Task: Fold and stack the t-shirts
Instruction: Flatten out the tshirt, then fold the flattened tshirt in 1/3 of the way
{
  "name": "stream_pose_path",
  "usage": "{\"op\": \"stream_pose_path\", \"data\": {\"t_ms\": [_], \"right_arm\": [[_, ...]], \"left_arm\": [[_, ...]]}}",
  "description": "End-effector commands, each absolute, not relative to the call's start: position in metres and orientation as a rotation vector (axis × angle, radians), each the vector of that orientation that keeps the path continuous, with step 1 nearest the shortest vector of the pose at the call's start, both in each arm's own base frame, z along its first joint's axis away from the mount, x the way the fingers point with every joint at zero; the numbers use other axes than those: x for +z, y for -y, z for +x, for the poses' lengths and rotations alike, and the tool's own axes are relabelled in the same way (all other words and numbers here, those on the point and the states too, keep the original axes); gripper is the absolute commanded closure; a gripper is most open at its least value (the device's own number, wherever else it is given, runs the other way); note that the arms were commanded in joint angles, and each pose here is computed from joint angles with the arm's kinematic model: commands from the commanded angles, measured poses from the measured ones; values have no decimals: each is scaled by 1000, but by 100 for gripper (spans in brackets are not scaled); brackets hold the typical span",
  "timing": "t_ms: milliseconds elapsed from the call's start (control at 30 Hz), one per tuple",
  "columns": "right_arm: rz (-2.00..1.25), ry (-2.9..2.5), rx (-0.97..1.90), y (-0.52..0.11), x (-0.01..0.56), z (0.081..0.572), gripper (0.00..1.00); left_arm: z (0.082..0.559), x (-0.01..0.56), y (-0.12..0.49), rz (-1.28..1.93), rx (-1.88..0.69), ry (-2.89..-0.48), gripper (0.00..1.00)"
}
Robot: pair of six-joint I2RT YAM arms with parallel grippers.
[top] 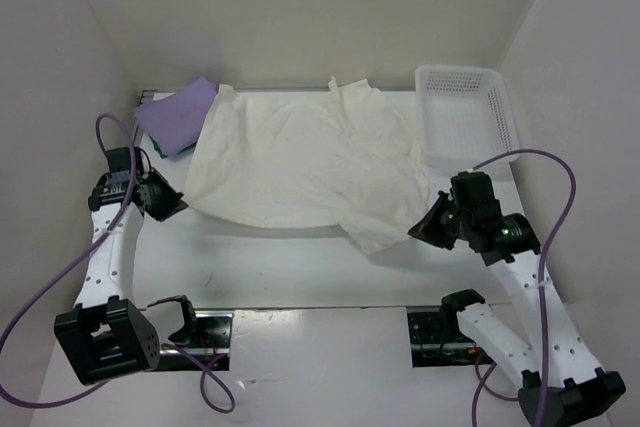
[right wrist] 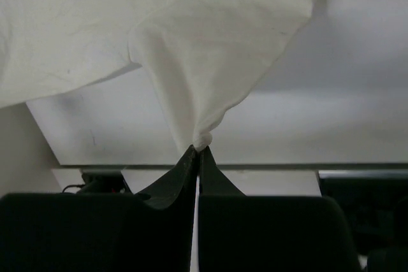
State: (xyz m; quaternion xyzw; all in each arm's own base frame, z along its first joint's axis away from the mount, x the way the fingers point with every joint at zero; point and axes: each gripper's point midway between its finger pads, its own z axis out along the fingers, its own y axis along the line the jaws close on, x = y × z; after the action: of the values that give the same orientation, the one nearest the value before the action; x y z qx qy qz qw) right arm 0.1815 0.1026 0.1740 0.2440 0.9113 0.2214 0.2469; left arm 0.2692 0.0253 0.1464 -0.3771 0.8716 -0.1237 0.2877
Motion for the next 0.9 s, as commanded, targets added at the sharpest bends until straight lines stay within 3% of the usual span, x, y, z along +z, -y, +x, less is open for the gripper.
{"op": "stream_pose_path", "data": {"t_ms": [0, 200, 433, 867], "right_arm": [[736, -2582, 649, -105, 188, 141, 100], [729, -2563, 567, -97, 198, 155, 100], [679, -2459, 519, -108, 180, 250, 100], [661, -2374, 333, -103, 168, 407, 100]], "left_arm": [[249, 157, -22, -977, -273, -2405, 100], [262, 175, -18, -946, -320, -2398, 100], [327, 194, -32, -913, -355, -2234, 100], [406, 139, -41, -992, -357, -2237, 100]]}}
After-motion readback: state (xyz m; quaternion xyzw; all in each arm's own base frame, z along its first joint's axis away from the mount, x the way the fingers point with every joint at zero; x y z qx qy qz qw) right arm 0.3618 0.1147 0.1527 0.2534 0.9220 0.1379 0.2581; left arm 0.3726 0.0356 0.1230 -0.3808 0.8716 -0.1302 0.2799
